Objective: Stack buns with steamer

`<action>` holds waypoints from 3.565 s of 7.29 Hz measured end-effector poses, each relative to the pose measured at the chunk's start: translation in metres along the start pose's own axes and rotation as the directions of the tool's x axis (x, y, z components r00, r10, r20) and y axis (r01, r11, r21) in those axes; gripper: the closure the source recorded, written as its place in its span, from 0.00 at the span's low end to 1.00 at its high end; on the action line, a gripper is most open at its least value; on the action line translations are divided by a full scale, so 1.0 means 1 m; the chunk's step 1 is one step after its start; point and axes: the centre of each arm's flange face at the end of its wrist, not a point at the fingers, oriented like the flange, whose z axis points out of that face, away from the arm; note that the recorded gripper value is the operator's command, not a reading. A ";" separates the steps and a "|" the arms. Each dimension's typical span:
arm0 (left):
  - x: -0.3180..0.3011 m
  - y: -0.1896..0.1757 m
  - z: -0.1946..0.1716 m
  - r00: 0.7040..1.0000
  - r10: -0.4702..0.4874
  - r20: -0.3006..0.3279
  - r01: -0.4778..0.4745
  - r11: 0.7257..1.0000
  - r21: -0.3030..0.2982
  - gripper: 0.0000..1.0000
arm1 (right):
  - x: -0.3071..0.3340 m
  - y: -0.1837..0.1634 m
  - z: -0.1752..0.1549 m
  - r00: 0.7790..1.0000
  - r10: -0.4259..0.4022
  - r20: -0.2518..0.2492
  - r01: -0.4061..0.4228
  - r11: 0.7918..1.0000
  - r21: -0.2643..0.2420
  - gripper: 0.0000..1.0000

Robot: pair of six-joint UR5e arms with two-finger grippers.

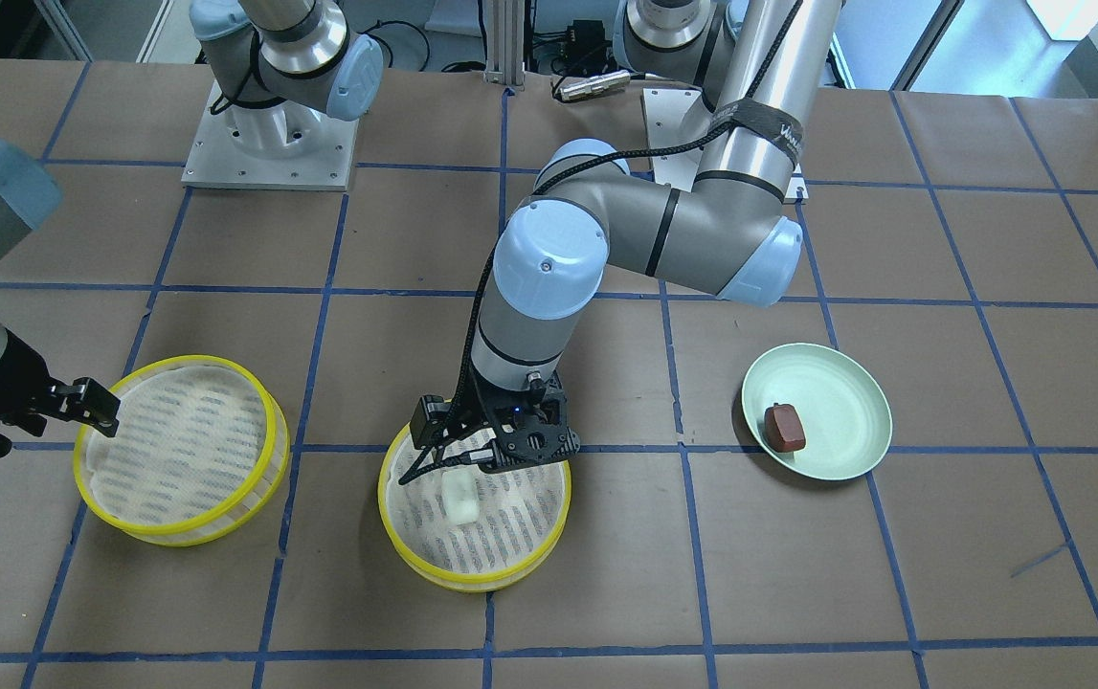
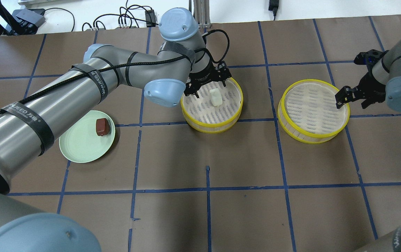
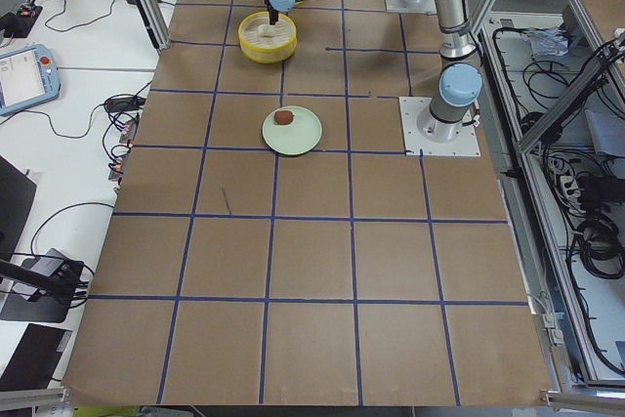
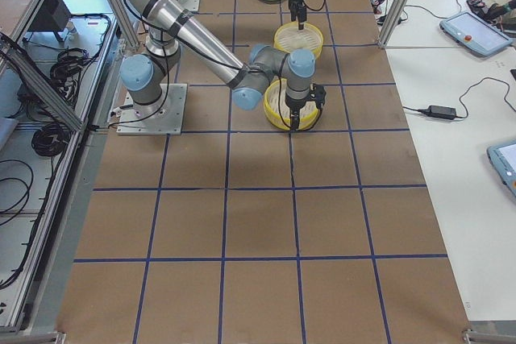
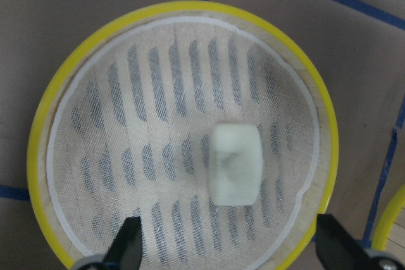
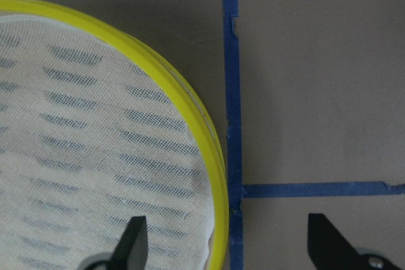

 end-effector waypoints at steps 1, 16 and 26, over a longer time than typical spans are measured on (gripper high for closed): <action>-0.002 0.000 -0.002 1.000 0.005 0.005 -0.005 1.000 0.004 0.00 | 0.000 0.000 0.001 1.000 -0.006 0.001 0.006 1.000 -0.001 0.28; -0.379 -0.079 0.002 0.979 0.122 0.166 -0.095 0.982 -0.164 0.44 | -0.054 -0.006 -0.078 0.998 0.048 -0.033 -0.047 0.998 0.037 0.94; -0.326 -0.087 -0.076 0.971 0.168 0.170 -0.145 0.980 -0.140 0.92 | -0.357 0.004 -0.066 0.978 0.195 -0.077 -0.194 0.981 0.024 0.93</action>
